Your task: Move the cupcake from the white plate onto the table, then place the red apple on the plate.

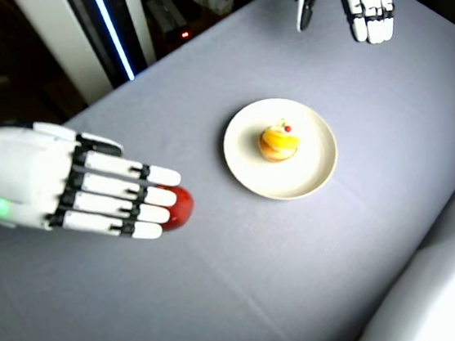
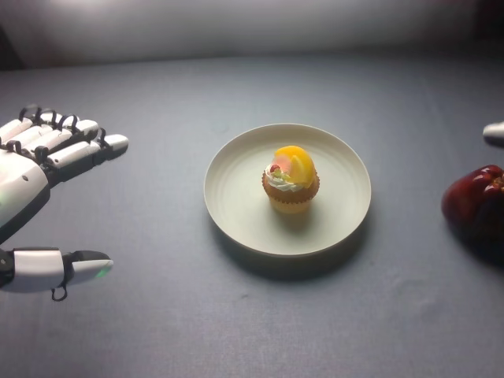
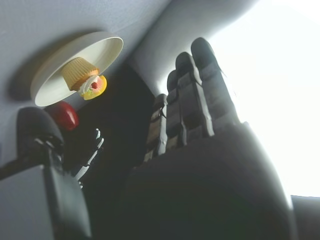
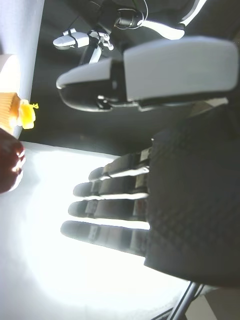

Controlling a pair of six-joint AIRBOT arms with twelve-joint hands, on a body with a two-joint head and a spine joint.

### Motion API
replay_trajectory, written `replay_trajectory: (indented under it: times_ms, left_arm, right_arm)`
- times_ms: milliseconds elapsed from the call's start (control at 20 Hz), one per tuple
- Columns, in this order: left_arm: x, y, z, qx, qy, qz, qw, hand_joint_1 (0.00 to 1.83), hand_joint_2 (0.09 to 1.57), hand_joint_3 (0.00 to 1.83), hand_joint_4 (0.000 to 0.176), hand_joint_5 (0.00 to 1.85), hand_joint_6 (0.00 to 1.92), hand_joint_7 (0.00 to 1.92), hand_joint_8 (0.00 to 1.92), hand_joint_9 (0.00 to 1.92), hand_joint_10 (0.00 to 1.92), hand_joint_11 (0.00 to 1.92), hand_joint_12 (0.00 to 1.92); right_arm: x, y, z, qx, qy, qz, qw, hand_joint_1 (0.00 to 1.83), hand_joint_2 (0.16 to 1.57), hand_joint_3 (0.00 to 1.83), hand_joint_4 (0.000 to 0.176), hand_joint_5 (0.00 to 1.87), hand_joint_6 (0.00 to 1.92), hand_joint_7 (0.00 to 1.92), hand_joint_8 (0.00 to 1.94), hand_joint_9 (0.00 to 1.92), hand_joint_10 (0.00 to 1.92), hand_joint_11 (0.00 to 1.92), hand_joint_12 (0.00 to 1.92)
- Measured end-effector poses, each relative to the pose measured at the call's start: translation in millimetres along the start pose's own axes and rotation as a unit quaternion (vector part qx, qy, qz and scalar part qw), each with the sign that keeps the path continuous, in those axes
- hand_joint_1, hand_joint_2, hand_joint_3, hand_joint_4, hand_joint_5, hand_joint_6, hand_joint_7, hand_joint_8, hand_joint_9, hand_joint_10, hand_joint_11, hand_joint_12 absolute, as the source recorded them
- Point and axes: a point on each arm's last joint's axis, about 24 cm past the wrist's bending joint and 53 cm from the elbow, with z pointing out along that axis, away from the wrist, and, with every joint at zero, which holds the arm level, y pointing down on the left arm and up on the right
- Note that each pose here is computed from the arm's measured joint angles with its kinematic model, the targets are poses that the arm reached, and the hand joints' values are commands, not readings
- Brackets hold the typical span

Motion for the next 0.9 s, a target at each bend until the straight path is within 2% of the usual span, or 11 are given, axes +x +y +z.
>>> replay_trajectory:
  times_ms: [150,250,300,350,450,500,550,650,700,850,900]
  left_arm:
    - [-0.7,-0.9,2.1,0.002,-0.002,-0.002,1.0000,0.65,0.95,0.00,0.118,0.23,0.00,0.14,0.00,0.10,0.00,0.00,0.31]
    - [-2.5,-4.6,14.8,0.011,-0.008,-0.007,0.9999,0.68,0.96,0.00,0.104,0.22,0.00,0.13,0.00,0.09,0.00,0.00,0.25]
    - [-4.0,-10.0,26.7,0.021,-0.014,-0.010,0.9996,0.68,0.94,0.00,0.081,0.24,0.01,0.14,0.00,0.08,0.00,0.00,0.23]
    - [-3.0,-20.0,40.9,0.037,-0.015,-0.013,0.9991,0.66,0.93,0.00,0.081,0.25,0.01,0.14,0.00,0.08,0.00,0.00,0.21]
    - [5.6,-49.3,72.5,0.078,-0.005,-0.015,0.9968,0.66,0.89,0.00,0.122,0.28,0.01,0.15,0.00,0.09,0.00,0.01,0.21]
    - [9.5,-60.0,81.0,0.092,0.000,-0.015,0.9956,0.65,0.88,0.00,0.142,0.27,0.01,0.17,0.01,0.14,0.02,0.09,0.25]
    - [19.4,-80.2,99.9,0.114,0.014,-0.008,0.9933,0.72,0.88,0.00,0.126,0.27,0.00,0.17,0.01,0.14,0.02,0.08,0.24]
    - [31.1,-100.7,116.9,0.133,0.024,-0.014,0.9908,0.82,0.91,0.00,0.098,0.26,0.00,0.21,0.00,0.20,0.00,0.03,0.48]
    - [41.2,-107.9,125.1,0.138,0.034,-0.013,0.9898,0.84,0.89,0.00,0.106,0.28,0.01,0.20,0.00,0.19,0.00,0.01,0.49]
    - [60.0,-109.7,143.5,0.129,0.054,-0.028,0.9898,0.82,0.89,0.00,0.163,0.29,0.00,0.19,0.00,0.15,0.00,0.00,0.50]
    - [62.7,-110.8,147.5,0.128,0.057,-0.030,0.9896,0.87,0.87,0.00,0.160,0.32,0.01,0.22,0.00,0.18,0.01,0.00,0.53]
  right_arm:
    - [0.6,-0.5,0.1,0.001,0.000,0.001,1.0000,0.78,1.12,0.00,0.000,0.37,0.00,0.37,0.00,0.32,0.00,0.20,0.29]
    - [0.5,-0.6,0.1,0.001,0.000,0.001,1.0000,0.77,1.12,0.00,0.013,0.37,0.00,0.37,0.00,0.32,0.00,0.23,0.21]
    - [0.9,-0.3,0.1,0.000,0.001,0.001,1.0000,0.78,1.12,0.00,0.011,0.37,0.00,0.37,0.00,0.32,0.00,0.23,0.20]
    - [1.2,-0.3,0.1,0.000,0.001,0.000,1.0000,0.78,1.12,0.00,0.010,0.37,0.00,0.38,0.00,0.33,0.00,0.23,0.20]
    - [1.2,0.7,0.3,-0.002,0.001,0.000,1.0000,0.75,1.12,0.00,0.020,0.37,0.00,0.37,0.00,0.31,0.00,0.21,0.19]
    - [1.3,1.8,0.6,-0.004,0.002,-0.001,1.0000,0.77,1.12,0.00,0.033,0.36,0.00,0.36,0.00,0.30,0.00,0.22,0.19]
    - [0.9,2.4,0.6,-0.005,0.001,-0.001,1.0000,0.76,1.12,0.00,0.036,0.36,0.00,0.36,0.00,0.30,0.00,0.22,0.19]
    - [0.9,4.3,0.7,-0.009,0.001,-0.001,1.0000,0.74,1.12,0.00,0.057,0.35,0.00,0.36,0.00,0.30,0.00,0.22,0.20]
    - [1.4,5.4,1.5,-0.011,0.002,-0.002,0.9999,0.74,1.13,0.00,0.042,0.36,0.00,0.37,0.00,0.32,0.01,0.24,0.21]
    - [-0.6,7.9,4.2,-0.017,-0.001,-0.003,0.9998,0.77,1.13,0.00,0.013,0.35,0.00,0.36,0.00,0.31,0.00,0.25,0.22]
    - [0.3,8.1,5.1,-0.020,-0.002,-0.002,0.9998,0.75,1.13,0.00,0.018,0.30,0.00,0.31,0.00,0.30,0.00,0.23,0.21]
